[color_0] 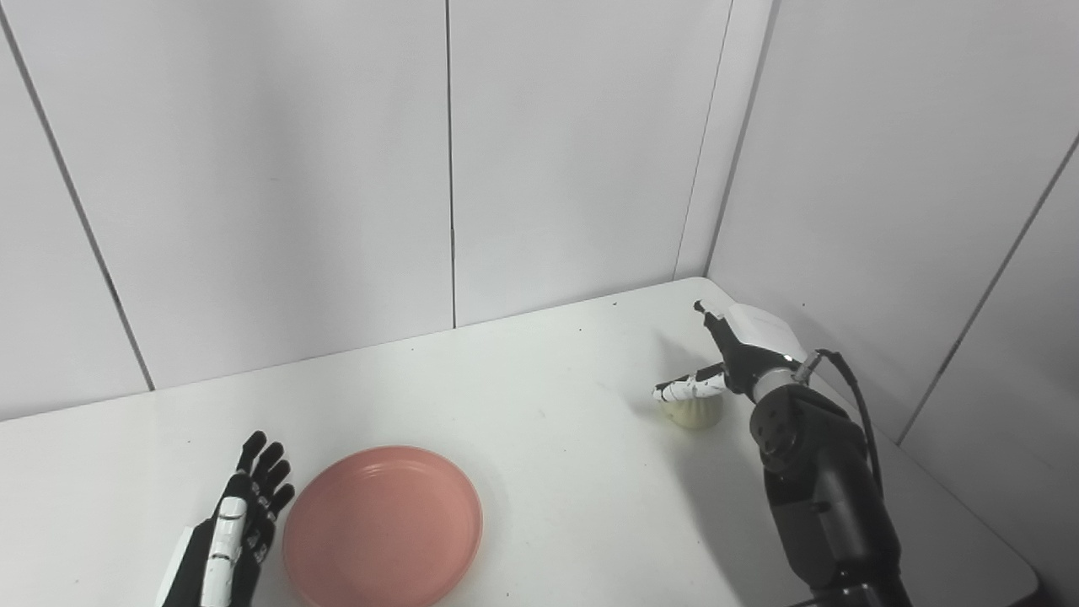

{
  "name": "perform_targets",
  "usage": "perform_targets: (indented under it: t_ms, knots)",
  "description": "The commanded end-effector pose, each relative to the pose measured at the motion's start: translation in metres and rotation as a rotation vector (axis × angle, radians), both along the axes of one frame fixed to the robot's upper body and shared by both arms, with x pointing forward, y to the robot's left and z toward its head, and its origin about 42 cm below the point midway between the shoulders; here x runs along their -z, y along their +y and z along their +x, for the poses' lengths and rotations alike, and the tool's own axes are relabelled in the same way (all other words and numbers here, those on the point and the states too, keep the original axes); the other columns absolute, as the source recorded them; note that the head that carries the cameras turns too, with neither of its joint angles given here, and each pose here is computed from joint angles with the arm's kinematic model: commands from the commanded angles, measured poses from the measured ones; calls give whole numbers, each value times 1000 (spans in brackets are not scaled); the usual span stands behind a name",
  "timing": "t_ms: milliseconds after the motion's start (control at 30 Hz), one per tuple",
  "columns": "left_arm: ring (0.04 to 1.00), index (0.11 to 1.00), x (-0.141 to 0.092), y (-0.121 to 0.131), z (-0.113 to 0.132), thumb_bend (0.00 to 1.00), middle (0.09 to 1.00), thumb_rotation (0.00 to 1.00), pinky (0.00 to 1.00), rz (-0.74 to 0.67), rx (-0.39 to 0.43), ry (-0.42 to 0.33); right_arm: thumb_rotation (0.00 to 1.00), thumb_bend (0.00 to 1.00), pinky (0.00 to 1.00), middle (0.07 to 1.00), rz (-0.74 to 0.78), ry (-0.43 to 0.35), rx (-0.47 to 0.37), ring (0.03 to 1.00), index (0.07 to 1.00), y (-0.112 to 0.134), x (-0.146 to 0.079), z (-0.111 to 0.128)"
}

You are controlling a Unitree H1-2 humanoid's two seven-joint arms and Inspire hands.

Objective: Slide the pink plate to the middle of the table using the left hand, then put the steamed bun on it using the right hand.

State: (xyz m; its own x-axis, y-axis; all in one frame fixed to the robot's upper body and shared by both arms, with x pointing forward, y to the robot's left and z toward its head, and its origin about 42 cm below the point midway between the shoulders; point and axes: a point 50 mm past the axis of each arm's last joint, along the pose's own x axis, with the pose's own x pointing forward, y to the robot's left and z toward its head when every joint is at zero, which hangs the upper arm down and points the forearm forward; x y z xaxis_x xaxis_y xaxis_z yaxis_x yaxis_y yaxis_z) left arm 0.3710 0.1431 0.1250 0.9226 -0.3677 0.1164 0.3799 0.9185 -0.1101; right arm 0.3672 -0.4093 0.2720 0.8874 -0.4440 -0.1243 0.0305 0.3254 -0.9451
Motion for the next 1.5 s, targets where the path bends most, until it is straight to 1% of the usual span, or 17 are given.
perform_targets:
  t_ms: [0, 100, 133, 233, 467, 567, 700, 733, 767, 833, 1000, 1033, 1133, 1200, 1333, 1367, 1467]
  knots:
    - [997, 968, 1, 5, -3, 576, 991, 951, 993, -15, -1, -3, 453, 909, 660, 844, -51, -43, 10, 802, 915, -5, -22, 5]
    - [1000, 967, 0, 5, -2, 585, 992, 945, 999, -18, -2, 1, 468, 908, 620, 820, -73, 0, 19, 771, 913, -8, -16, 8]
    - [993, 961, -1, 4, -2, 584, 986, 946, 985, -19, -1, -1, 464, 895, 472, 686, -78, 10, 23, 597, 911, -9, -14, 9]
    - [990, 960, -2, 4, -3, 584, 983, 948, 987, -20, -1, -2, 414, 872, 342, 568, -43, 32, 32, 443, 915, -11, -10, 12]
    - [996, 967, -2, 4, -2, 566, 989, 970, 993, -11, -4, -4, 307, 865, 284, 516, 15, 75, 38, 377, 914, -16, 0, 16]
    - [993, 962, 0, 4, -2, 588, 986, 956, 990, -21, -4, 5, 133, 873, 210, 428, 50, 74, 31, 296, 893, -22, 7, 17]
    - [986, 957, -2, 4, -3, 593, 981, 944, 977, -20, -3, 13, 21, 853, 156, 348, 55, 64, 44, 232, 863, -26, 12, 18]
    - [993, 964, -2, 4, -3, 590, 988, 952, 988, -19, -2, 14, 10, 717, 162, 407, 57, 62, 49, 238, 842, -27, 13, 18]
    - [997, 968, -2, 4, -3, 588, 992, 957, 994, -21, -1, 12, 5, 647, 166, 438, 54, 59, 52, 241, 831, -28, 14, 18]
    - [1000, 968, -2, 3, -2, 582, 993, 953, 1000, -24, -1, 8, 0, 581, 180, 466, 46, 54, 50, 255, 774, -29, 14, 18]
    - [1000, 971, -3, 2, -2, 587, 994, 959, 1000, -20, -4, 5, 0, 570, 189, 470, -24, 59, 48, 261, 712, -28, 15, 19]
    - [999, 965, -3, 2, -3, 586, 991, 957, 1000, -19, -3, 5, 0, 551, 188, 471, -41, 50, 48, 264, 598, -27, 15, 19]
    - [995, 956, -5, 1, -4, 587, 985, 950, 994, -16, 0, 4, 0, 534, 194, 472, -63, 20, 51, 272, 507, -24, 14, 20]
    - [999, 968, -5, 1, -4, 579, 995, 960, 999, -14, -1, 0, 0, 526, 227, 415, -62, 0, 53, 302, 511, -23, 13, 20]
    - [1000, 969, -6, 0, -4, 577, 992, 966, 1000, -4, 2, -7, 0, 523, 229, 401, -5, -96, 33, 305, 521, -17, 7, 19]
    - [1000, 969, -6, 0, -5, 578, 992, 966, 1000, -1, 3, -8, 0, 528, 217, 444, 8, -115, 26, 291, 500, -17, 6, 19]
    - [998, 968, -6, 0, -6, 573, 991, 967, 998, 11, 8, -17, 0, 532, 201, 469, 42, -173, -8, 278, 486, -12, 0, 16]
